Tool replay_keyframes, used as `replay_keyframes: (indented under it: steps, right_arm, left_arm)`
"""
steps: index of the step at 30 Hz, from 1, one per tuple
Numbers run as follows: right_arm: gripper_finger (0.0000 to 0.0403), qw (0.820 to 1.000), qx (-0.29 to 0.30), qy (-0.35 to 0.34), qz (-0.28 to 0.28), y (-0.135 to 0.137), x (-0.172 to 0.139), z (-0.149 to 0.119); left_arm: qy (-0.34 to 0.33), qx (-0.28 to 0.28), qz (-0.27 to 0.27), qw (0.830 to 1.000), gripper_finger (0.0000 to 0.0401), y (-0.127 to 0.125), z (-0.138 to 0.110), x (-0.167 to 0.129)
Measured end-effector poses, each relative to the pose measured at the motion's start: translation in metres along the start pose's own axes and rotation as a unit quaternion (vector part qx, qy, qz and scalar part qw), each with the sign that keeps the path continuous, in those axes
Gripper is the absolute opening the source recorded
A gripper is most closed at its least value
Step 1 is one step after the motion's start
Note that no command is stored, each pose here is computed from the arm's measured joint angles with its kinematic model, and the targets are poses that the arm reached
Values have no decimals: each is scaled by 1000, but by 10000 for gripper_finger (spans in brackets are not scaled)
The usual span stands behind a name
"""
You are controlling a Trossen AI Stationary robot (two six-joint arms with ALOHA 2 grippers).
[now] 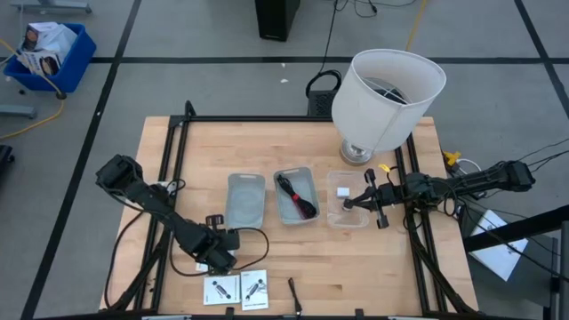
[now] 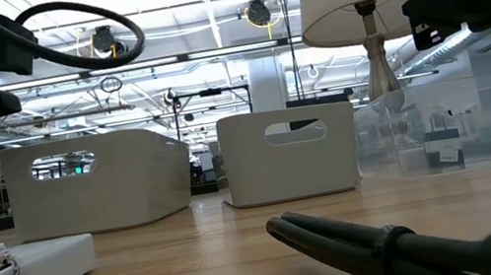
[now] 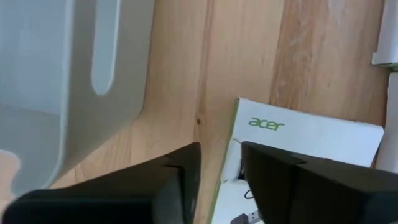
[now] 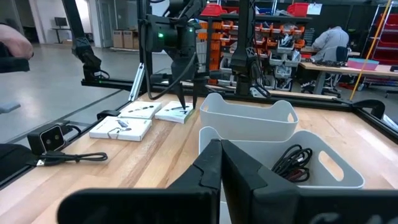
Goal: Pick and place items into bin
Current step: Put the top card reader box into the left gray bin
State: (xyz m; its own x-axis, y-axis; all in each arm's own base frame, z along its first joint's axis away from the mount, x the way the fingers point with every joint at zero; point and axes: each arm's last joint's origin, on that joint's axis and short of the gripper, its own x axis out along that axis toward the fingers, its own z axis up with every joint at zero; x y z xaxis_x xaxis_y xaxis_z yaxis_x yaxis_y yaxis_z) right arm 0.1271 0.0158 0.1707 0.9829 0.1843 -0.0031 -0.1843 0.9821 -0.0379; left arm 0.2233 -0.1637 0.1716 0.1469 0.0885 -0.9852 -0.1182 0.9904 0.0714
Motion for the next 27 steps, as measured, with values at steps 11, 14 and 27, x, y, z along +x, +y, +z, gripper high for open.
replay_keyframes:
  steps: [11,14,27]
  right_arm:
    - [2,1000,0,0,0,0,0,0]
    - [2,1000,0,0,0,0,0,0]
    - [2,1000,0,0,0,0,0,0]
  left_arm:
    - [9,-6,-8,1000,202,-1,-1,0]
    - [12,-1,-6,1000,208,-2,-3,0]
    - [6,2,-6,1000,163,-1,-24,23]
